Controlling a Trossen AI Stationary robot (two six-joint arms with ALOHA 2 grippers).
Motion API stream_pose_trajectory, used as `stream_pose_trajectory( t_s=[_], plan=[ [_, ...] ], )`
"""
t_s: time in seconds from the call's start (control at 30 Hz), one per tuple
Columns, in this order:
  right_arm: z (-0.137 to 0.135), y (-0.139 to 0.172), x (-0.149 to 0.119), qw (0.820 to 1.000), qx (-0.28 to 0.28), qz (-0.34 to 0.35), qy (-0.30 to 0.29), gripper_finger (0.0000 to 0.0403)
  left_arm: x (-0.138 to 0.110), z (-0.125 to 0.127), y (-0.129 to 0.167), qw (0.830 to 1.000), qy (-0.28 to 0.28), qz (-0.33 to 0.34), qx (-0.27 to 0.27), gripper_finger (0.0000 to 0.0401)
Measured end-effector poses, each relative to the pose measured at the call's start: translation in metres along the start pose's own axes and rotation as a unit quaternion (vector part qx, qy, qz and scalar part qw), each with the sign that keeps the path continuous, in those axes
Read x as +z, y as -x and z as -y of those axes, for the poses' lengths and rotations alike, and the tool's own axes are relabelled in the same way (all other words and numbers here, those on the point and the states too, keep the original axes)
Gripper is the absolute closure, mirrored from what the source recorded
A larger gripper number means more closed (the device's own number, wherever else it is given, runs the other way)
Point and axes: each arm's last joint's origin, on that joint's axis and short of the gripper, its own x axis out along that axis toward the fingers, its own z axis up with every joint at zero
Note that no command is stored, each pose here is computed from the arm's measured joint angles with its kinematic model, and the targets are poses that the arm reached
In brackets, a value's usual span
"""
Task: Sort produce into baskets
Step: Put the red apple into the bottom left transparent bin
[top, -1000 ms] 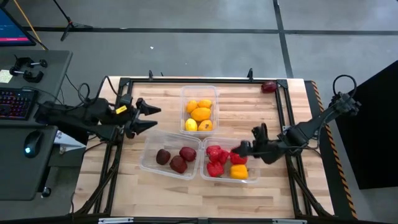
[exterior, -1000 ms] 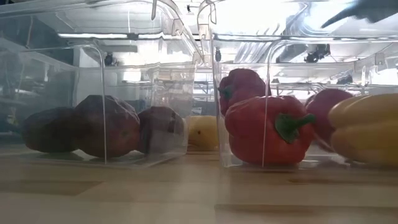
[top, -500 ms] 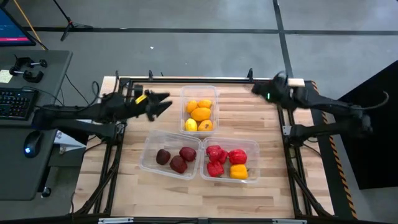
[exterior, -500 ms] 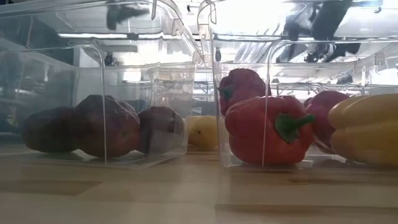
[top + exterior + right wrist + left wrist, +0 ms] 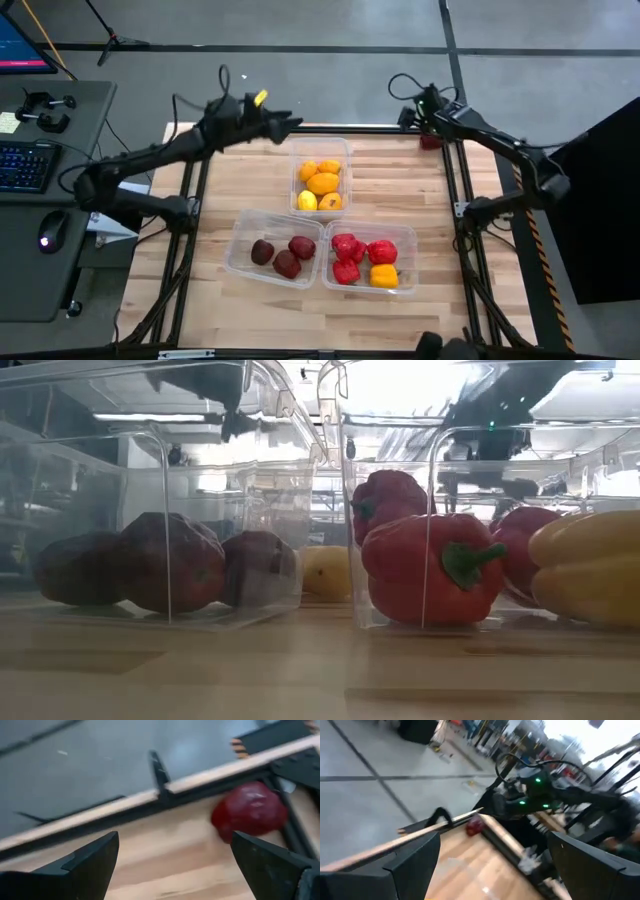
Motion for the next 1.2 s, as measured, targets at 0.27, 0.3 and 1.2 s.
stream_pose_trajectory(
  t_s=[0.27,0.3,1.2],
  plan=[
    [0.011,-0.018,-0.011,0.990,-0.133,0.004,-0.053,0.0034,0.049,-0.053,-0.024,0.995,-0.077,-0.055,-0.025,0.0046],
    [0.014,-0.019,-0.013,0.986,-0.153,0.009,-0.069,0.0034,0.055,-0.061,-0.026,0.995,-0.076,-0.059,-0.033,0.0046],
    [0.024,-0.117,-0.015,0.935,-0.276,0.071,-0.210,0.0034,0.092,-0.148,-0.024,0.998,0.008,-0.065,-0.020,0.0046]
  ],
)
